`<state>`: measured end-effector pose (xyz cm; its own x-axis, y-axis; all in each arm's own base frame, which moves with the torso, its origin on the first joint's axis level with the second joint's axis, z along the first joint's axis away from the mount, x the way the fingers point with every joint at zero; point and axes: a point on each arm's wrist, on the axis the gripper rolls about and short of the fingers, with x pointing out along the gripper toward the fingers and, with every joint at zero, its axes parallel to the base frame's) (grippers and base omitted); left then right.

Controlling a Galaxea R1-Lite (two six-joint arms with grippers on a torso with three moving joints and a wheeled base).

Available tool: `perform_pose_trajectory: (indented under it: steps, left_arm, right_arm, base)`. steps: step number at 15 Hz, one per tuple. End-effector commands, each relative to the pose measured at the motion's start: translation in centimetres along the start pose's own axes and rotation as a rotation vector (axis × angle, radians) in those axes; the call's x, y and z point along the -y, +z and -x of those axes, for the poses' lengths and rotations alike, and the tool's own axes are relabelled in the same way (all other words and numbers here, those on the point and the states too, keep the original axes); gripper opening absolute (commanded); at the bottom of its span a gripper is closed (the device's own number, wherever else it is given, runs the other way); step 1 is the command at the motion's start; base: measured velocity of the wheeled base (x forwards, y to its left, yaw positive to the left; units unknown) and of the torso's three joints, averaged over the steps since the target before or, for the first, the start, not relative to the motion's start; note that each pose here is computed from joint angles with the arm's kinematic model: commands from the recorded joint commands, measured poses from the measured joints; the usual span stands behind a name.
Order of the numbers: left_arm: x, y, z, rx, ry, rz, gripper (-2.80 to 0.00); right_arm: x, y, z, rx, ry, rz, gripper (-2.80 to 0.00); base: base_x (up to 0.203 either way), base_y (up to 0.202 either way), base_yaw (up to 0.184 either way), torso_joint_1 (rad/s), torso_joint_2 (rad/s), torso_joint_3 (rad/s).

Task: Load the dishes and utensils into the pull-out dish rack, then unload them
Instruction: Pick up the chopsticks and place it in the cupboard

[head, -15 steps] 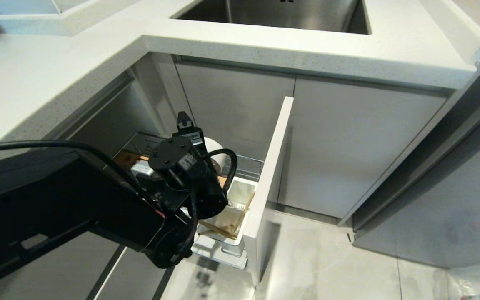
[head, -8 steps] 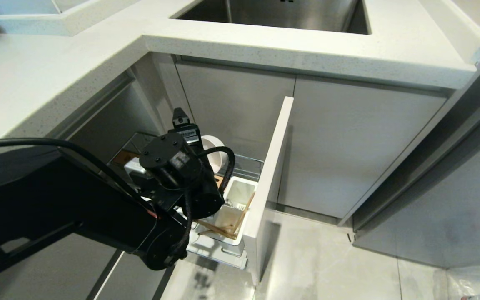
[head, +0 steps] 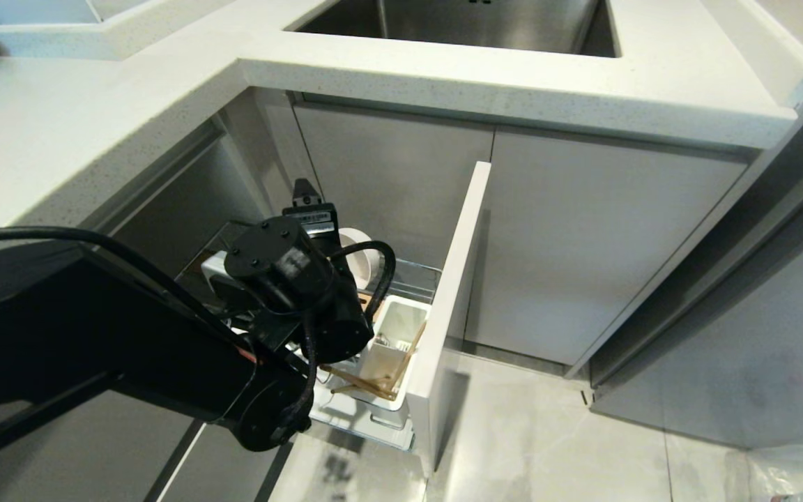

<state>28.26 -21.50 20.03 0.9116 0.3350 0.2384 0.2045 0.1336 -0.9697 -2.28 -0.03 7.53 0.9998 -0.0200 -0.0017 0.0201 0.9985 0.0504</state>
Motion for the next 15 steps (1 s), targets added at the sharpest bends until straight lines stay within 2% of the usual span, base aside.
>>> perform_pose_trajectory:
  steps: [1, 3, 6, 10, 12, 15]
  left_arm:
    - [1.5, 0.6, 0.4, 0.000, -0.021, 0.011, -2.80]
    - [2.8, 0.8, 1.5, -0.032, -0.043, -0.020, -2.80]
    - [3.5, 0.9, 2.2, -0.060, -0.059, -0.111, -2.80]
    - [5.5, 2.0, 2.5, -0.123, -0.167, -0.304, -2.80]
    - [5.9, 2.4, 2.6, -0.147, -0.222, -0.435, -2.80]
    - [7.5, 3.3, 2.9, -0.195, -0.355, -0.541, -2.80]
  right_arm:
    - [0.0, 0.0, 0.0, -0.001, 0.000, 0.000, -2.80]
    - [0.0, 0.0, 0.0, -0.001, 0.000, 0.000, -2.80]
    - [0.0, 0.0, 0.0, -0.001, 0.000, 0.000, -2.80]
    - [0.0, 0.0, 0.0, -0.001, 0.000, 0.000, -2.80]
    - [0.0, 0.0, 0.0, -0.001, 0.000, 0.000, -2.80]
    - [0.0, 0.0, 0.0, -0.001, 0.000, 0.000, -2.80]
  base:
    - [0.000, 0.000, 0.000, 0.000, 0.00, 0.000]
    - [0.000, 0.000, 0.000, 0.000, 0.00, 0.000]
    - [0.000, 0.000, 0.000, 0.000, 0.00, 0.000]
    - [0.000, 0.000, 0.000, 0.000, 0.00, 0.000]
    - [0.000, 0.000, 0.000, 0.000, 0.00, 0.000]
    - [0.000, 0.000, 0.000, 0.000, 0.00, 0.000]
